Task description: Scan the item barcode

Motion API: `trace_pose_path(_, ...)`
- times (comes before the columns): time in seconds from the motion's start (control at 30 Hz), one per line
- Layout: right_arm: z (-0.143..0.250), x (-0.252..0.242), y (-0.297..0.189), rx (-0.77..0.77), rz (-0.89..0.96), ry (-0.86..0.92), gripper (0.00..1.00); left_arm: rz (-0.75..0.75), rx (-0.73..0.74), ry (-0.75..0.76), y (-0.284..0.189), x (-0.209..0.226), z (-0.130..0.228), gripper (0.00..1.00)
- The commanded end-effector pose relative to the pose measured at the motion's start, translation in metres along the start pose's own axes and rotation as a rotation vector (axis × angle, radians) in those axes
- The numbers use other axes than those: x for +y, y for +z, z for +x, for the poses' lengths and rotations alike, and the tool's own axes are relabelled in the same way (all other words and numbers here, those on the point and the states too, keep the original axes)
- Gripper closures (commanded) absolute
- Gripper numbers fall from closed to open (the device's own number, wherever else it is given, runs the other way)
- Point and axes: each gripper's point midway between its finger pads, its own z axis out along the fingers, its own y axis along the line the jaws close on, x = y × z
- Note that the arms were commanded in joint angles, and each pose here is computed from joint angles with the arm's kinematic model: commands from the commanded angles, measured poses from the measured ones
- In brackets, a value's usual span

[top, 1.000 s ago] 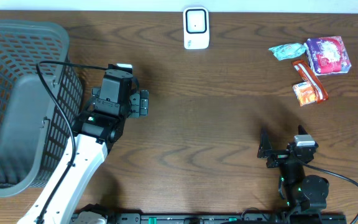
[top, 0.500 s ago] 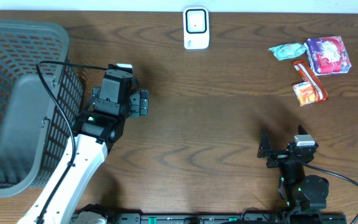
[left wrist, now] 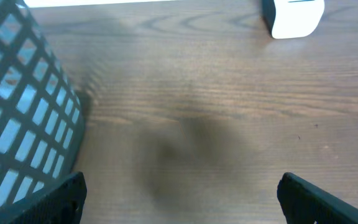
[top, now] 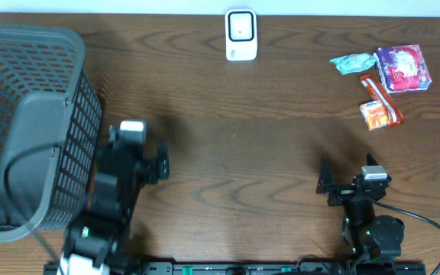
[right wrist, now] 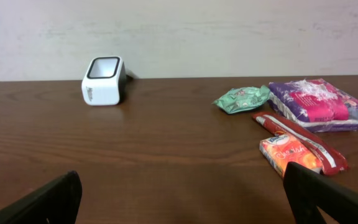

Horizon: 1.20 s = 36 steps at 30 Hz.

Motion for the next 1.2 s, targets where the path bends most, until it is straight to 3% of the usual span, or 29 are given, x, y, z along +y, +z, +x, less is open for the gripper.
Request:
trace_pose_path(0.0,0.001,-0.003,0.000,-0.003,0.012,0.004,0.01,0.008,-0.065,0.062,-0.011,0.004,0.016,0.02)
trace_pose_path(0.2,0.001,-0.003,0.000,-0.003,0.012,0.004,0.01,0.008,-0.191,0.033,-0.015,0.010,0.043,0.02)
trace_pose_path(0.47,0.001,-0.003,0.000,-0.003,0.013,0.004,0.01,0.014,-0.379,-0.017,-0.012,0.017,0.038,0.02)
trace_pose_path(0.6,0.001,-0.003,0.000,-0.003,0.012,0.004,0.01,0.043,-0.421,0.047,-0.013,0.013,0.039,0.02)
trace_pose_path(1.17,0.001,-0.003,0.000,-0.003,0.013,0.004,0.01,-0.018,-0.395,0.004,-0.003,0.032,0.051,0.02)
